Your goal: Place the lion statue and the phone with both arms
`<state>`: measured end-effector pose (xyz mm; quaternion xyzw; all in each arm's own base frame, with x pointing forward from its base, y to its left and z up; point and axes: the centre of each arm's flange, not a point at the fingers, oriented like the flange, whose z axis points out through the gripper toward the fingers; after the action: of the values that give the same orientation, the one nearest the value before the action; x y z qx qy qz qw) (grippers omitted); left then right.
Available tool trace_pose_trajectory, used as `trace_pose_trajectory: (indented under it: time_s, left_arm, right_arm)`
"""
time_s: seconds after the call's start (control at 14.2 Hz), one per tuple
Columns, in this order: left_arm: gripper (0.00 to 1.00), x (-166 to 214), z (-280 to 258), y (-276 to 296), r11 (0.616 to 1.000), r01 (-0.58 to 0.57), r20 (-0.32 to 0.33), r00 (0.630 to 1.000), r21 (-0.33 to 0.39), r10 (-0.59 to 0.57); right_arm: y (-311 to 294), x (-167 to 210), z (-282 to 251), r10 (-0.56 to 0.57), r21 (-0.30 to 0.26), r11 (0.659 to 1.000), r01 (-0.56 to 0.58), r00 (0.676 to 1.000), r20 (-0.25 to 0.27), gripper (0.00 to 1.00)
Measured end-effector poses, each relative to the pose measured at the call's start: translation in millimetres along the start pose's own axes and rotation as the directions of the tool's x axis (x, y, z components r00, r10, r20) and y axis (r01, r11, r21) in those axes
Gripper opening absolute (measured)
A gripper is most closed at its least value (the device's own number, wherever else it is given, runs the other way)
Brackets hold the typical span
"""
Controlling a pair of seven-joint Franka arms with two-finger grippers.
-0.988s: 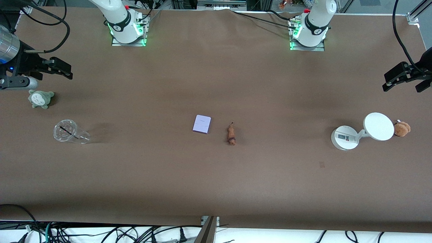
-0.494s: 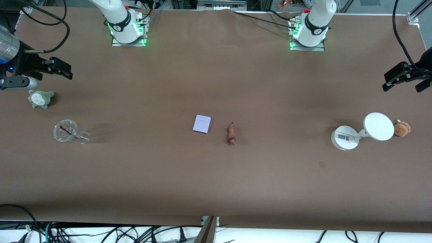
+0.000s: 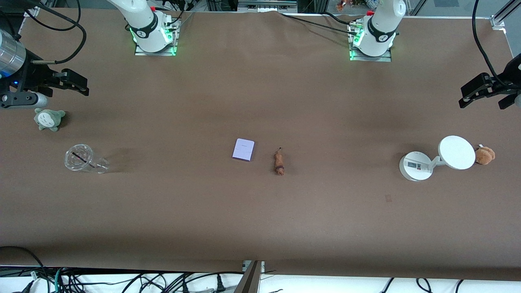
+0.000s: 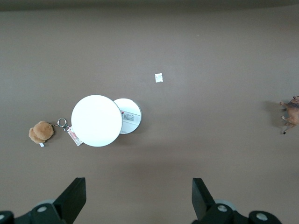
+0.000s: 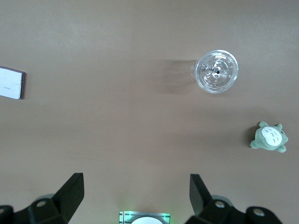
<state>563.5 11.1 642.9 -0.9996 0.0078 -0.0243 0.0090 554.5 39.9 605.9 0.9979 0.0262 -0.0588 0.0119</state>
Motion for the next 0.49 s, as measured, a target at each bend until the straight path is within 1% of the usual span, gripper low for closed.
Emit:
trace_pose_trajectory:
  time_s: [0.49]
  left_arm:
    - [1.0,-0.2,-0.6,-3.7,1.0,0.007,-0.001,1.0,0.0,-0.007]
  right_arm:
    - [-1.0,0.0,0.1,-0.002,0.0,1.0,0.002,1.0,0.0,1.0]
